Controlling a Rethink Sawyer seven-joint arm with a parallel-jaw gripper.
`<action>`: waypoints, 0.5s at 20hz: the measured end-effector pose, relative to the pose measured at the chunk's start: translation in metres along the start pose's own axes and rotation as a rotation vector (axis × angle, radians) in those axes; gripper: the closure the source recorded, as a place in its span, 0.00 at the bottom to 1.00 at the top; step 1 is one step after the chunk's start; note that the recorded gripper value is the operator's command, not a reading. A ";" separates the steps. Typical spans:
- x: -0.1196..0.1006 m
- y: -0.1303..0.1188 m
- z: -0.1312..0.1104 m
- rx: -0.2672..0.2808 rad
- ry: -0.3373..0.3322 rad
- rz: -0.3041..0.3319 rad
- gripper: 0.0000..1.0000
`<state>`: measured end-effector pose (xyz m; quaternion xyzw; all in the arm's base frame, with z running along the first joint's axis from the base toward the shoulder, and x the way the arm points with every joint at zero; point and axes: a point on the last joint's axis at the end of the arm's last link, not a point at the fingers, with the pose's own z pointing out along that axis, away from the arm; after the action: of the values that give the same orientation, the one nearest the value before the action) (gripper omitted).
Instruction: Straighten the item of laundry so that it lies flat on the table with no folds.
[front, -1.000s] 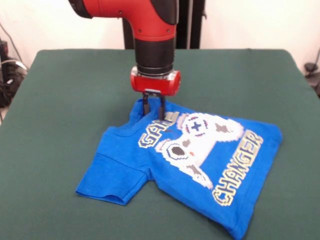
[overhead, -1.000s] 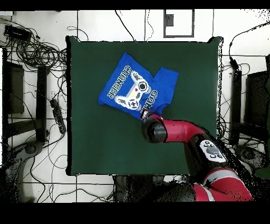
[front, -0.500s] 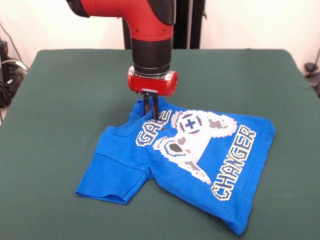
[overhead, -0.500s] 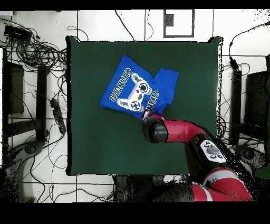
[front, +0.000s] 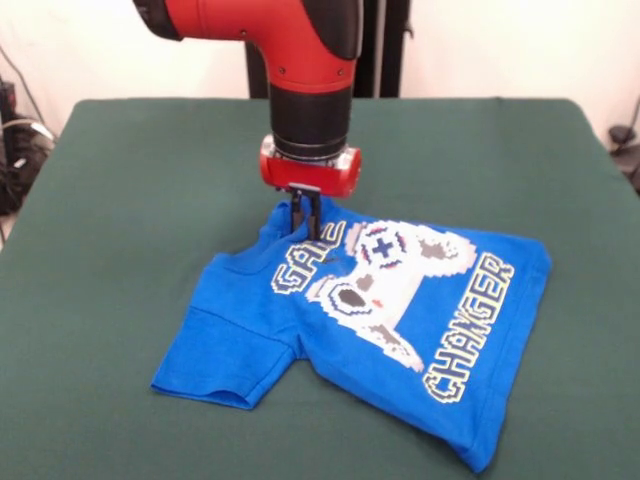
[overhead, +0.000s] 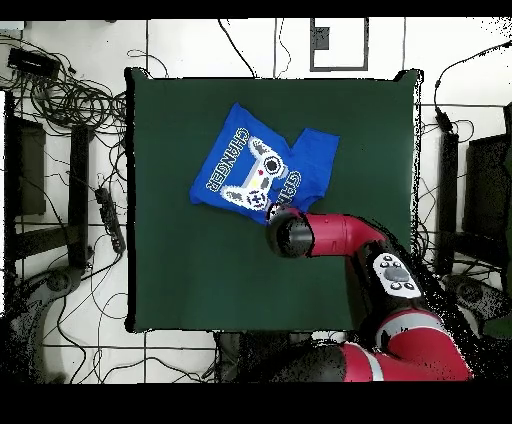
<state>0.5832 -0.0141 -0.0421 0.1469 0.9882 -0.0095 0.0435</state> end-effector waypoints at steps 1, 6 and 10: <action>-0.002 0.002 0.000 0.006 0.008 -0.004 1.00; -0.019 0.014 0.001 0.022 0.030 -0.001 1.00; -0.035 0.019 0.000 0.021 0.034 0.015 1.00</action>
<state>0.6218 -0.0060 -0.0396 0.1550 0.9874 -0.0171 0.0253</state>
